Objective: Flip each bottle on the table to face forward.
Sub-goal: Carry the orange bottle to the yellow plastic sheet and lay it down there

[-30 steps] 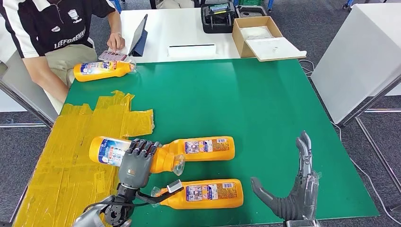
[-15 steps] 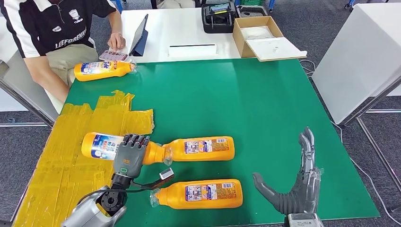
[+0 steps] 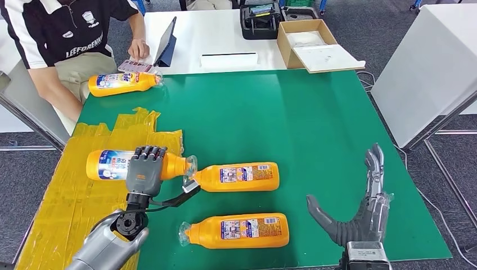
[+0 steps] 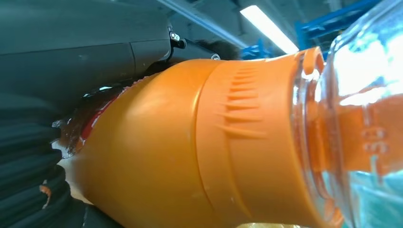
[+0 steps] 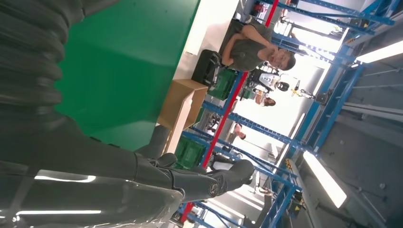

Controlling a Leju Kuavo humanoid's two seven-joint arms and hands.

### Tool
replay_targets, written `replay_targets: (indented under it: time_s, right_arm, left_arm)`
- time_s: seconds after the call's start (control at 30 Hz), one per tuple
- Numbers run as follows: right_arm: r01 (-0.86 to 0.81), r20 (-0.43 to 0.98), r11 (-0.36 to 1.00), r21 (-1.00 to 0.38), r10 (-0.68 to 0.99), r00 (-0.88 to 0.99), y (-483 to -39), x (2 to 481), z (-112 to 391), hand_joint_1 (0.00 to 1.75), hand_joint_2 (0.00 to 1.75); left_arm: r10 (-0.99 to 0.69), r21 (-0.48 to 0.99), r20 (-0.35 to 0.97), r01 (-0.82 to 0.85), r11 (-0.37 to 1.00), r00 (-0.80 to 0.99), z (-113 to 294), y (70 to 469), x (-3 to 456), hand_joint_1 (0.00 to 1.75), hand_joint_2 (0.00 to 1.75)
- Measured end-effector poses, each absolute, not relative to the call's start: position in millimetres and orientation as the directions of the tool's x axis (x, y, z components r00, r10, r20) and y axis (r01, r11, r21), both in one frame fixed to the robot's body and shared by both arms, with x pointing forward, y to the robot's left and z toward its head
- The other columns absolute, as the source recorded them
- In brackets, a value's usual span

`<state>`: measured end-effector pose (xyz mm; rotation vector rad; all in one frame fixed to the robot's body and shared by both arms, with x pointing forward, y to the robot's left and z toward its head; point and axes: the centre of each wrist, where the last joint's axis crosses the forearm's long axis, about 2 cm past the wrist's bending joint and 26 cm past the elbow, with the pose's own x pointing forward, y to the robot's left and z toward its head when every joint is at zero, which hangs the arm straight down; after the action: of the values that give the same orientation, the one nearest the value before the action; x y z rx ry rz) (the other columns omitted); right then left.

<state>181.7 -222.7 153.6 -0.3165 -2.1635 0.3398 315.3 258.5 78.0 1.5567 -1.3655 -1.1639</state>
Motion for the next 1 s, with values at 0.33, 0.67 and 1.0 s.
replay_targets:
  time_s: [0.33, 0.67, 1.0]
  right_arm:
    - [0.127, 0.740, 0.930, -0.345, 0.353, -0.573, -222.8, 187.5, 157.9, 0.00, 1.75]
    - [0.142, 0.740, 0.929, -0.342, 0.360, -0.568, -222.5, 186.9, 157.0, 0.00, 1.75]
    - [0.139, 0.742, 0.923, -0.359, 0.372, -0.557, -222.0, 185.3, 153.9, 0.00, 1.75]
  left_arm:
    - [-0.984, 0.934, -0.107, -0.324, -0.148, 0.142, 85.6, 284.1, 327.9, 1.61, 1.75]
    - [-0.983, 0.948, -0.101, -0.285, -0.142, 0.153, 79.3, 288.6, 331.7, 0.00, 1.75]
    - [-0.983, 0.958, -0.089, -0.256, -0.129, 0.162, 74.1, 286.4, 332.4, 0.00, 1.75]
